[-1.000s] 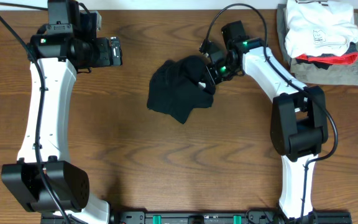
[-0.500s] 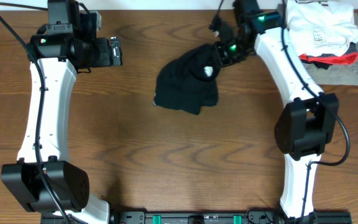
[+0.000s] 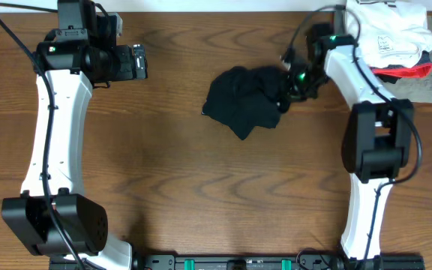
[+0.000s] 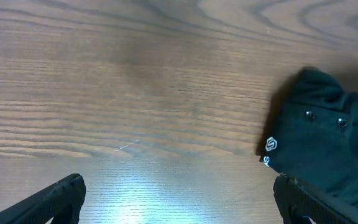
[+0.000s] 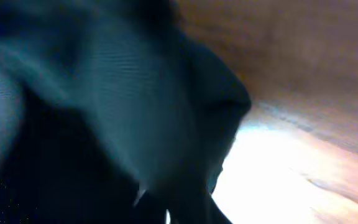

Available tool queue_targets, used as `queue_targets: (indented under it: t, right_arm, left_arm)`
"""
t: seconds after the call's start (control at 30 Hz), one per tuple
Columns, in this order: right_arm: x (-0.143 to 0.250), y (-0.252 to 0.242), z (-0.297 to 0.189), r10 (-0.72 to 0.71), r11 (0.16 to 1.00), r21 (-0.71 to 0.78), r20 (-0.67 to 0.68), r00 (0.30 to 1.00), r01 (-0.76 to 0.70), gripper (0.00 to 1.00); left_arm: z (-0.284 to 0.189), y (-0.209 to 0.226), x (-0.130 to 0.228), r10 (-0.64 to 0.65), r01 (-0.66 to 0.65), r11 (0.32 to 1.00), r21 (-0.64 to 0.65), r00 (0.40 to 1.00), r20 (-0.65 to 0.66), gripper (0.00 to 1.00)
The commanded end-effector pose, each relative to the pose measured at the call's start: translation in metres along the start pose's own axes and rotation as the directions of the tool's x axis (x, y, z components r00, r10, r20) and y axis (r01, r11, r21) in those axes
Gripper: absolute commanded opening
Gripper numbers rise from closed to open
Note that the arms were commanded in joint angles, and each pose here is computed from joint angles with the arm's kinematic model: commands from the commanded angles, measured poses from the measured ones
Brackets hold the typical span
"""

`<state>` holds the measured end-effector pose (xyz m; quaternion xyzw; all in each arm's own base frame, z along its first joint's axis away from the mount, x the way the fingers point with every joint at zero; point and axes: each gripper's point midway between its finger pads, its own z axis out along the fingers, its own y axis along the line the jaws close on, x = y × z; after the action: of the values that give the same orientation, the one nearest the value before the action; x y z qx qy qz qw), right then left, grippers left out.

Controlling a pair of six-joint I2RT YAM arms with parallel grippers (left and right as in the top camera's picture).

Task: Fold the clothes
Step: 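Grasp the black T-shirt bundle's right side with the right gripper, then lift the bundle with the right gripper and carry it to the clothes stack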

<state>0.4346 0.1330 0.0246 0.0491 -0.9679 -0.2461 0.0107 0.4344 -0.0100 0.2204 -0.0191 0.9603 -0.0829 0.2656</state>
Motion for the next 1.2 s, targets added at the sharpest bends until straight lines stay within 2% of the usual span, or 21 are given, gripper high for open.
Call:
queue_targets:
  t: [0.0,0.07,0.13,0.5,0.6,0.67,0.7,0.73,0.93,1.17]
  right_arm:
    - [0.006,-0.007,0.017,0.034,0.999,-0.01,-0.032,0.999,-0.035,0.41]
    - [0.006,-0.009,0.02,0.039,0.999,-0.006,-0.029,0.999,-0.039,0.55]
    - [0.004,-0.011,0.024,0.044,0.999,-0.007,-0.019,0.999,-0.044,0.6]
    - [0.015,0.004,0.063,0.027,0.997,-0.069,-0.016,1.0,-0.028,0.52]
    - [0.019,0.008,0.073,0.018,0.997,-0.069,-0.021,1.0,-0.02,0.38]
    - [0.019,0.011,0.076,0.014,0.997,-0.069,-0.019,1.0,-0.015,0.22]
    - [0.018,0.012,0.076,0.01,0.997,-0.071,-0.014,1.0,-0.011,0.09]
    - [0.016,0.013,0.076,0.005,0.997,-0.076,-0.006,1.0,-0.005,0.01]
    - [-0.01,0.03,0.055,-0.018,0.982,-0.185,0.07,0.997,0.031,0.01]
    - [-0.048,0.058,-0.029,-0.123,0.967,-0.197,0.205,0.971,0.165,0.01]
  left_arm:
    - [0.005,0.005,0.003,0.017,-0.017,1.0,-0.015,1.0,-0.014,0.98]
    - [0.005,0.005,0.003,0.018,-0.018,1.0,-0.015,1.0,-0.014,0.98]
    - [0.005,0.005,0.003,0.018,-0.018,1.0,-0.015,1.0,-0.014,0.98]
    - [0.005,0.005,0.003,0.018,-0.018,1.0,-0.015,1.0,-0.014,0.98]
    - [0.005,0.005,0.003,0.017,-0.017,1.0,-0.015,1.0,-0.014,0.98]
    - [0.005,0.005,0.003,0.017,-0.017,1.0,-0.015,1.0,-0.014,0.98]
    - [0.005,0.005,0.003,0.017,-0.017,1.0,-0.015,1.0,-0.014,0.98]
    - [0.005,0.005,0.003,0.017,-0.017,1.0,-0.015,1.0,-0.014,0.98]
    - [0.005,0.005,0.003,0.017,-0.017,1.0,-0.015,1.0,-0.014,0.98]
    - [0.005,0.005,0.003,0.018,-0.018,1.0,-0.015,1.0,-0.013,0.98]
